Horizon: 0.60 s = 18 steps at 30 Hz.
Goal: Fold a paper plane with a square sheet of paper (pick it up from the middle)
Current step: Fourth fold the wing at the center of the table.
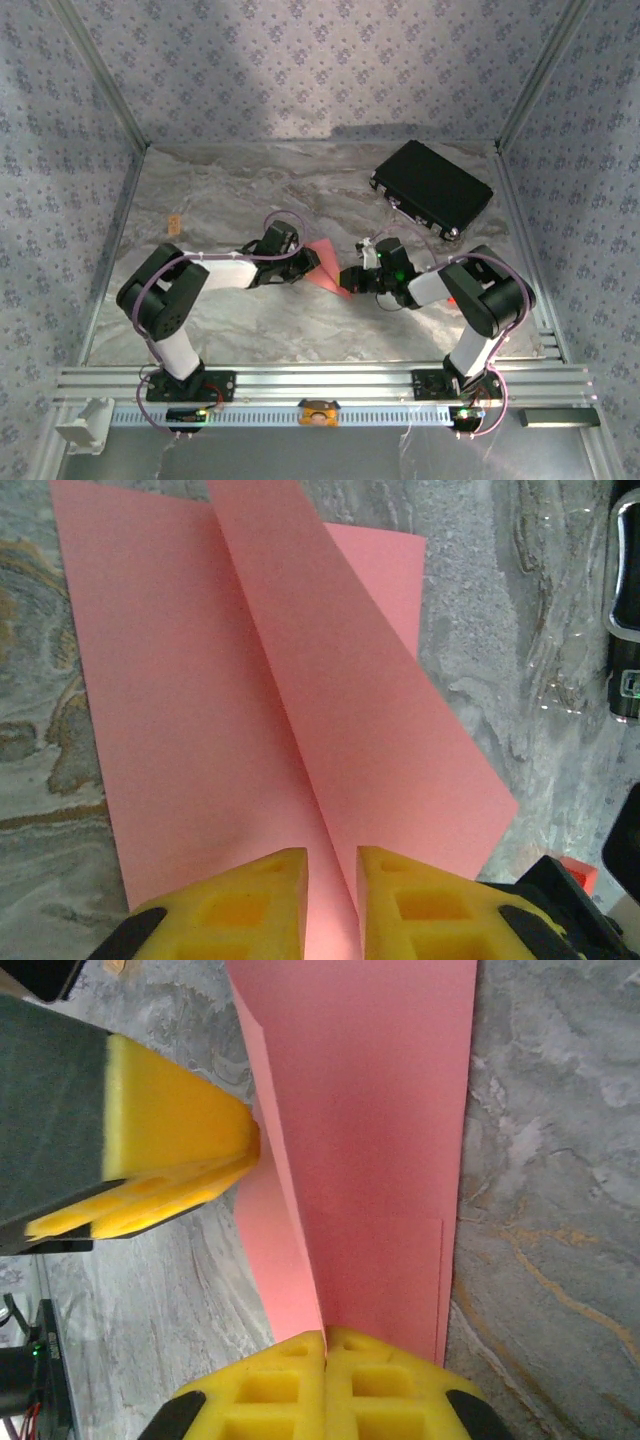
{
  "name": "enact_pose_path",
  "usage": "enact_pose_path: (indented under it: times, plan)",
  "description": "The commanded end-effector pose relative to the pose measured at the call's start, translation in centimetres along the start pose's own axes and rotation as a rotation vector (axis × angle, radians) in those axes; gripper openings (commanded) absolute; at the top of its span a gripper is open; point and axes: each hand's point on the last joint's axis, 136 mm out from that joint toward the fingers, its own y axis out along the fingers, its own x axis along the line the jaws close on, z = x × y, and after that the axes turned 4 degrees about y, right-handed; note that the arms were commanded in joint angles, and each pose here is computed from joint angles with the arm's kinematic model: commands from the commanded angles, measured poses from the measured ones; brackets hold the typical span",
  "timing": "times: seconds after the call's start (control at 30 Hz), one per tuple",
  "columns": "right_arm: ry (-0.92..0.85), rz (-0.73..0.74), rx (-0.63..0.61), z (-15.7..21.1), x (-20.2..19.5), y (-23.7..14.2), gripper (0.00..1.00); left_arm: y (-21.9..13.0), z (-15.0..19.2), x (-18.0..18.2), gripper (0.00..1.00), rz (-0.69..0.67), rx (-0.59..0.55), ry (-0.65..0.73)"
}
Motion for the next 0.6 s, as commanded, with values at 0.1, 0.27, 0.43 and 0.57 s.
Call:
enact_pose_path:
  times: [0.1, 0.27, 0.43, 0.57]
  plan:
    - [0.077, -0.039, 0.019, -0.1, 0.1, 0.2, 0.00, 1.1, 0.3, 0.3, 0.16, -0.004, 0.027, 0.002]
    - [0.143, -0.070, 0.036, -0.2, 0.0, 0.2, 0.00, 1.4, 0.5, 1.5, 0.14, -0.039, 0.035, -0.008]
    - [0.182, -0.082, 0.039, -0.2, -0.3, 0.1, 0.00, 1.5, 0.6, 2.2, 0.14, -0.063, 0.037, -0.012]
    - [0.205, -0.084, 0.030, -0.5, -0.5, -0.3, 0.00, 1.4, 0.6, 2.4, 0.13, -0.071, 0.039, -0.009]
